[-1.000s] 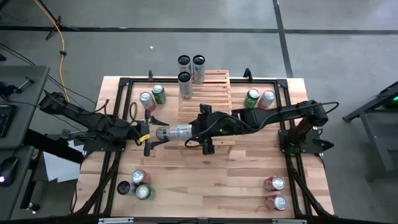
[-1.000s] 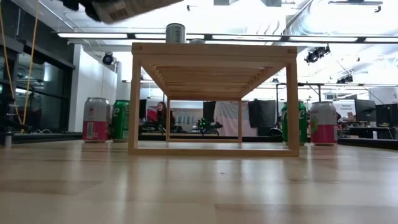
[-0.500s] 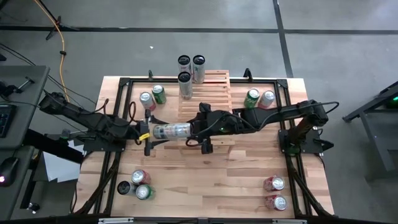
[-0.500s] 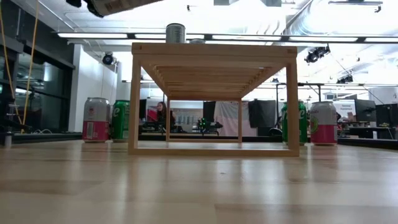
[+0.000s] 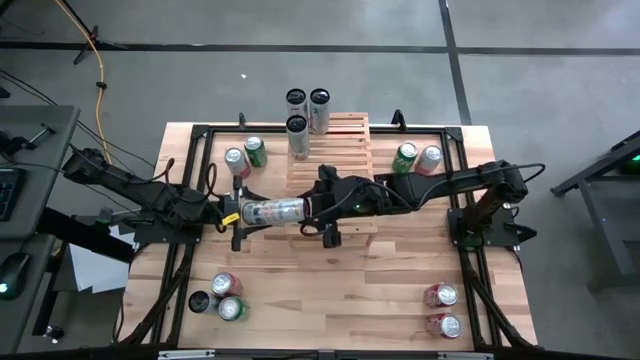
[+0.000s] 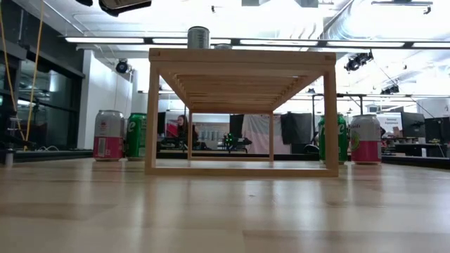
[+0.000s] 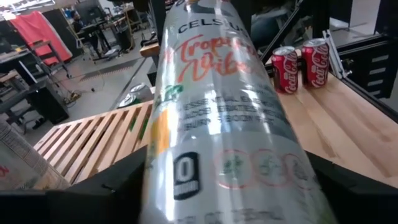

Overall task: Place canned beverage on shelf
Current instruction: Put the white yellow soda can aligned with the other white yellow soda can on the shelf

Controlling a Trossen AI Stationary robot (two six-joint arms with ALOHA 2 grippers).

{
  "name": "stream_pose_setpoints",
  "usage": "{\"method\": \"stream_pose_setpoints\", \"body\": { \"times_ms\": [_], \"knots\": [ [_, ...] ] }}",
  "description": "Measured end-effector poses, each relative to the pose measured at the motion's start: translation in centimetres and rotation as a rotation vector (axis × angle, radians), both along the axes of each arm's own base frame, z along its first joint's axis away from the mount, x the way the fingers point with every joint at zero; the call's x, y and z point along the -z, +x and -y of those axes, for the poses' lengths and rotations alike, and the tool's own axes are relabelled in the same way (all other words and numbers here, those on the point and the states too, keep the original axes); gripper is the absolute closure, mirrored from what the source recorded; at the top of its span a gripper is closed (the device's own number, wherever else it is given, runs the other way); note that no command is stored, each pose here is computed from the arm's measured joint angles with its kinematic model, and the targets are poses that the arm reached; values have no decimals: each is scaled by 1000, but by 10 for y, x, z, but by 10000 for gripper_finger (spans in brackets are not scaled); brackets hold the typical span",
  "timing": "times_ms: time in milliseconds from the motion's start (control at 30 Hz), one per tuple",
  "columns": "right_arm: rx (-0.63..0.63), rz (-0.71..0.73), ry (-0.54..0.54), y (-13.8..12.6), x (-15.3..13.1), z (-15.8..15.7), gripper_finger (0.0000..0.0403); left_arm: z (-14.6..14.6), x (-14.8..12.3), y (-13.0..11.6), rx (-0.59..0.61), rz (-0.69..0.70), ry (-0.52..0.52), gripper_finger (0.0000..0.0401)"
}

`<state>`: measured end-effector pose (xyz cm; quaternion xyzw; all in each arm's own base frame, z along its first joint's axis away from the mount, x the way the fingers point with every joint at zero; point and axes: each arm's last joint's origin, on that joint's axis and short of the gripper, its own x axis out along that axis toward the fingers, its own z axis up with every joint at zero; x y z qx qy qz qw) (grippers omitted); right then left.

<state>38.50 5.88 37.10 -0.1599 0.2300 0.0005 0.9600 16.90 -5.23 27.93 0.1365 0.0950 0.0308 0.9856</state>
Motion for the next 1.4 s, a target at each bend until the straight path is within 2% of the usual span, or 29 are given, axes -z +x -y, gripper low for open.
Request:
{"method": "stream_pose_setpoints", "body": {
  "times_ms": [100,200,333,500,633,733,867,1000,1100,1167,1233,1400],
  "knots": [
    [2,-1,-6,0,0,0,169,0,0,0,-7,1,2,166],
    [-2,-1,-8,0,0,0,164,-1,0,0,-23,2,6,167],
    [1,7,-8,0,-1,0,107,-2,0,0,-62,-4,40,167],
    [53,6,-33,-5,-6,3,52,-6,-1,-3,-189,-2,107,167],
    [75,-26,1,-15,-9,4,42,-13,-8,-9,-340,45,107,167],
    [102,-82,18,-21,-7,5,41,-16,-10,-15,-389,79,81,167],
    [184,-161,9,-24,9,9,40,-20,-10,-26,-400,189,17,167],
    [231,-186,2,-22,36,12,39,-23,-2,-38,-312,312,-11,167],
    [246,-125,-11,-19,55,16,39,-22,1,-46,-175,443,-40,167],
    [250,-35,-9,-14,64,22,39,-22,3,-49,-99,515,-60,167],
    [227,86,14,-8,68,29,39,-21,5,-50,-45,557,-65,167],
    [51,468,144,-4,66,46,38,-24,11,-49,-5,623,-62,167]
  ]
}}
